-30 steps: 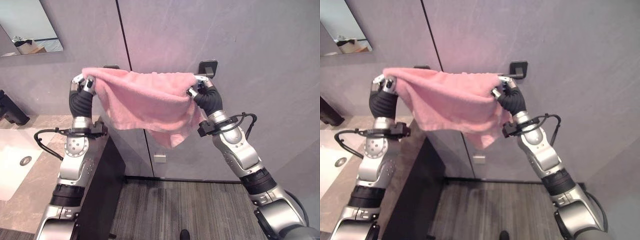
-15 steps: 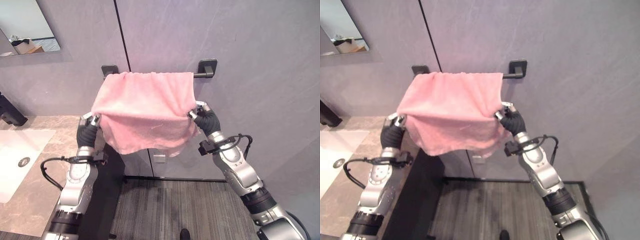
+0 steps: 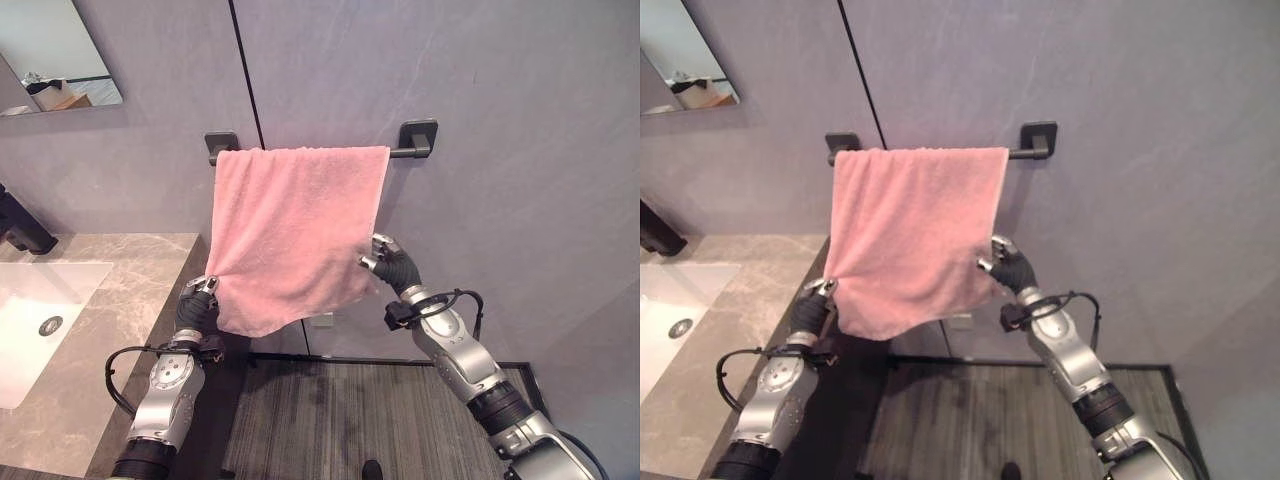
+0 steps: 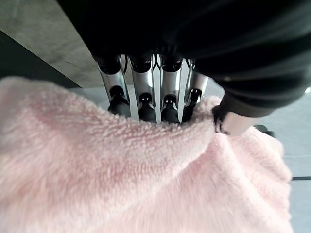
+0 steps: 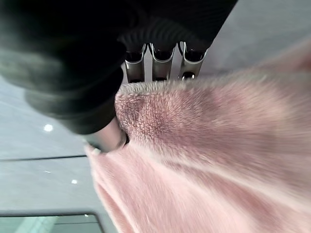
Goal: Put brush and paste in cup on sink, flatten towel.
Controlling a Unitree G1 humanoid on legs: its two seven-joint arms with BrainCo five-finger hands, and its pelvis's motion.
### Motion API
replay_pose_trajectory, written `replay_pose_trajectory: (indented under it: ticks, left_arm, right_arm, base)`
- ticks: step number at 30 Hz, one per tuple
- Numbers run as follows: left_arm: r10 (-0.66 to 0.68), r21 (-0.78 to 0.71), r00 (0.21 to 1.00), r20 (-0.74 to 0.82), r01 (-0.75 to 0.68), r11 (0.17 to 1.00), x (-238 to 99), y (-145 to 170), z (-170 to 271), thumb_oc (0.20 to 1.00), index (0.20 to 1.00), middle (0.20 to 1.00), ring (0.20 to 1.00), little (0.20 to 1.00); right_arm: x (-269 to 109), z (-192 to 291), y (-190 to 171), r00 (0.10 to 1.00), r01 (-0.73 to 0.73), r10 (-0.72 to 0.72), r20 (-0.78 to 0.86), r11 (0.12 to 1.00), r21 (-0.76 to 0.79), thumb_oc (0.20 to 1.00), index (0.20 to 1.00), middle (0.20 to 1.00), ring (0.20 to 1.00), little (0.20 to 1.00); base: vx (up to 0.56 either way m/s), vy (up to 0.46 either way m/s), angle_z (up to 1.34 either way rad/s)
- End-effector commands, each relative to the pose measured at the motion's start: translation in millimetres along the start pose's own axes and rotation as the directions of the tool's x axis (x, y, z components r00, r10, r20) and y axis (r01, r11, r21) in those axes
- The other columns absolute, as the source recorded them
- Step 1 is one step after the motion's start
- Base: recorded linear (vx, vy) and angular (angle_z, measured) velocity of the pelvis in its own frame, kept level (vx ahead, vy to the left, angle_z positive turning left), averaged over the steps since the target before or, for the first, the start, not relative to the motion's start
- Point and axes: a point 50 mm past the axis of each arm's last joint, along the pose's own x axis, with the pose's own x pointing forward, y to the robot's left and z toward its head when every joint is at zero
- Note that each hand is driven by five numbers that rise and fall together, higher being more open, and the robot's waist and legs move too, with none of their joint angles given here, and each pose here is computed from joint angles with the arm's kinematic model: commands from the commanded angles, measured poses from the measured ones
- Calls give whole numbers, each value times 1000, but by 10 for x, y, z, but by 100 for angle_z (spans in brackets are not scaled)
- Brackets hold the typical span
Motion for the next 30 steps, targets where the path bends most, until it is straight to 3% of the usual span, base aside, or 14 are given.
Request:
replay_pose_trajectory:
  ticks: [1,3,4,5,24,30]
  left_arm:
    - [36,97,999,30,-39,995,84,165,69,200,200,200,200,200]
    - [37,124,999,17,-39,991,82,177,40,206,206,206,206,206]
    - [45,138,999,11,-46,989,80,189,26,642,642,642,642,642]
    - [54,149,999,3,-53,987,73,198,2,1000,1000,1000,1000,1000]
    - [142,254,962,-231,-81,964,-125,310,-564,1000,1000,1000,1000,1000]
    - [186,287,870,-456,-53,956,-395,332,-1103,1000,1000,1000,1000,1000]
  right_arm:
    - [62,68,52,999,-17,18,44,1000,-7,1000,1000,1000,1000,1000]
    - [58,35,46,999,-14,14,29,1000,-14,1000,1000,1000,1000,1000]
    - [56,19,46,1000,-13,13,21,1000,-25,1000,1000,1000,1000,1000]
    - [49,1,43,1000,-11,11,13,999,-31,1000,1000,1000,1000,1000]
    - [-205,-367,-185,986,74,-93,-135,987,-146,1000,1000,1000,1000,1000]
    - [-552,-896,-458,912,101,-219,-346,939,-328,1000,1000,1000,1000,1000]
  base:
    - [0,0,0]
    - [0,0,0]
    - [0,0,0]
    - [0,0,0]
    - [0,0,0]
    - [0,0,0]
